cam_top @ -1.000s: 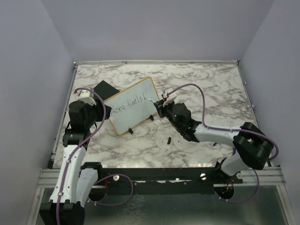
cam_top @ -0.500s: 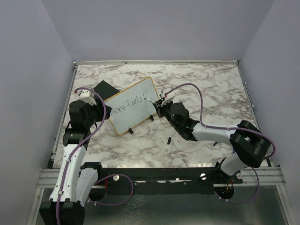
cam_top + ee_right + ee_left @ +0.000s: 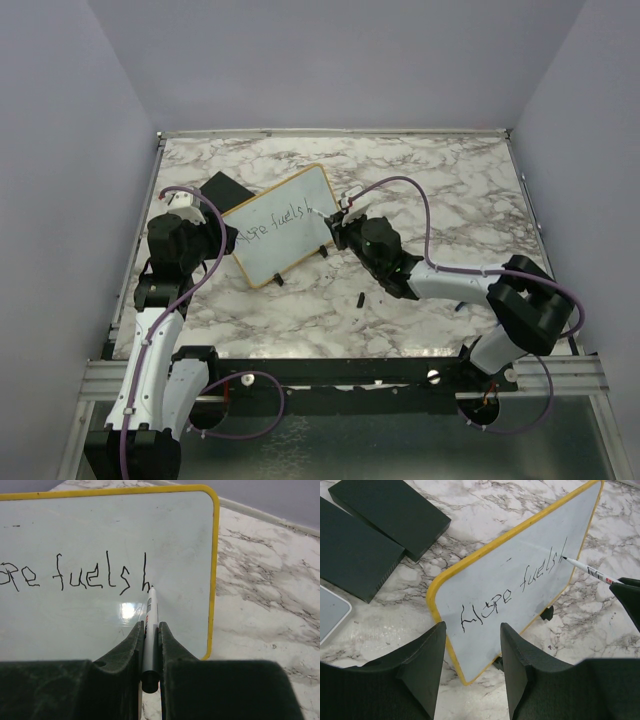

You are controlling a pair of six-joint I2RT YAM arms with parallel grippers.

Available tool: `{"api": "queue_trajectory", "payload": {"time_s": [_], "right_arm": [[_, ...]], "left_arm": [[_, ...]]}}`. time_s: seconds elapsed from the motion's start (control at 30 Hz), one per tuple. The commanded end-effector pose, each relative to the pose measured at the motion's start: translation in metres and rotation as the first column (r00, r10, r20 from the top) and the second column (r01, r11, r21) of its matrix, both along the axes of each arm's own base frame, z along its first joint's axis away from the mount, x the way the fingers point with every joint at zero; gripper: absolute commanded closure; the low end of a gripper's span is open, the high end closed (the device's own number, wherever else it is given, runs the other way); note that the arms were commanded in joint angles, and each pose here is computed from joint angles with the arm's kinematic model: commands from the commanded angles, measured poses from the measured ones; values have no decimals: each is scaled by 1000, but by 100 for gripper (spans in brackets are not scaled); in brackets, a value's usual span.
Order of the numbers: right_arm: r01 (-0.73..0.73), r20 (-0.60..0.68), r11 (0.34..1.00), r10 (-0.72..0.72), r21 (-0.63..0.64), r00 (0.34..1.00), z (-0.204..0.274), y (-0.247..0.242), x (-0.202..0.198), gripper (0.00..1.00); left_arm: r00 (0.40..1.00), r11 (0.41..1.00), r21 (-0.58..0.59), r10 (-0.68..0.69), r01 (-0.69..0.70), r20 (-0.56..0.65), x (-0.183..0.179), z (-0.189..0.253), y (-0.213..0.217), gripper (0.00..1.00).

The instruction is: Write a sentence on the whiteboard

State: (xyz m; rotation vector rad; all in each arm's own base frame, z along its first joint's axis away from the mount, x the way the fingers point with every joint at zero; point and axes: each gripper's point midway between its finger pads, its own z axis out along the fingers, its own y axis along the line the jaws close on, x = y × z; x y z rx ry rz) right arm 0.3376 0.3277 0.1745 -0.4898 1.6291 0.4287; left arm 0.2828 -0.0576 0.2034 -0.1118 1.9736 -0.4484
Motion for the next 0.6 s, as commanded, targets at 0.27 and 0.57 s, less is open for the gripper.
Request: {"api": "queue_trajectory", "payload": {"time_s": [0.27, 0.57], "right_arm": [[28, 27, 1000, -28, 0, 999, 6, 2, 6, 100], [54, 34, 999, -54, 4, 998, 10, -3, 9, 100]], "left_arm": [[1000, 1000, -5, -22, 22, 13, 0, 1, -5, 50], [1000, 1000, -5, -22, 22, 14, -1, 1, -5, 50]]}}
